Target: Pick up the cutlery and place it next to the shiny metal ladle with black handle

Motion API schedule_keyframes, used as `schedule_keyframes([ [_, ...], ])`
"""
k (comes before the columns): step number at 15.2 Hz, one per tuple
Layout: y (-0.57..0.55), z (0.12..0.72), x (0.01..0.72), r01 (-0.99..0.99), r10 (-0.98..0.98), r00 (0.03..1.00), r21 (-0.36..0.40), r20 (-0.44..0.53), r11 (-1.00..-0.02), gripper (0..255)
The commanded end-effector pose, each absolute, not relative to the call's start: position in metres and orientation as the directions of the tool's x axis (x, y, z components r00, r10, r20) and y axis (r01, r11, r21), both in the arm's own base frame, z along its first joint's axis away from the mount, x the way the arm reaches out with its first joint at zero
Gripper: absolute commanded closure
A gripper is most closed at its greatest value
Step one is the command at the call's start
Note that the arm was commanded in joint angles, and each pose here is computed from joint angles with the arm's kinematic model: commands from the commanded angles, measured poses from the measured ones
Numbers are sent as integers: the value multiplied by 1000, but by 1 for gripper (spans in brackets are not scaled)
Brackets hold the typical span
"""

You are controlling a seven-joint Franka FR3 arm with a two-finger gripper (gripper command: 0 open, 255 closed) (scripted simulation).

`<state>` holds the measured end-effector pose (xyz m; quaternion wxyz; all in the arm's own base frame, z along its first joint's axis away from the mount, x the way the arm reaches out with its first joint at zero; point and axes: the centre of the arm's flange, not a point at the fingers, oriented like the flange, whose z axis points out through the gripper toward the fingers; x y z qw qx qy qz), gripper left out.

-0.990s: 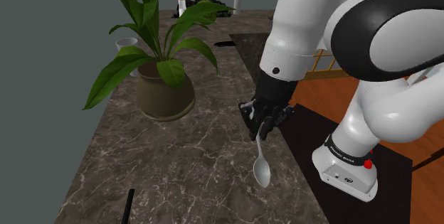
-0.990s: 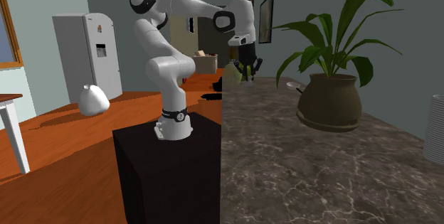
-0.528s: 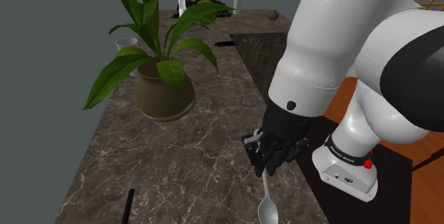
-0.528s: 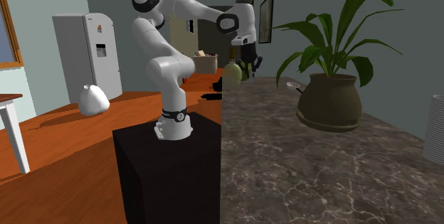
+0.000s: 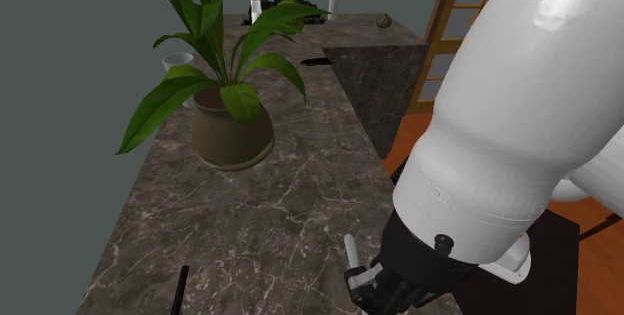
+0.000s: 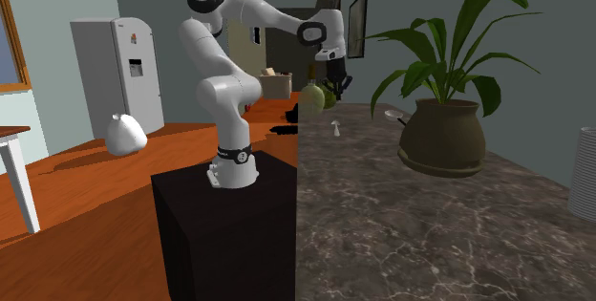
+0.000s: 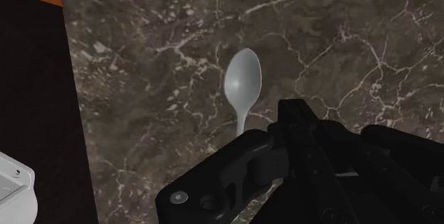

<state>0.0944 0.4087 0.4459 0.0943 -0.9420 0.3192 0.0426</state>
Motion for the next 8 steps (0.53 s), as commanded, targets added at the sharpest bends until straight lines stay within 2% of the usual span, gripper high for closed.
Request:
schedule_keyframes([
  [1,409,446,95,-609,-593,793,-151,-140,-778,0],
  [8,353,383,135,-678,-660,735,-146,-157,-721,0],
])
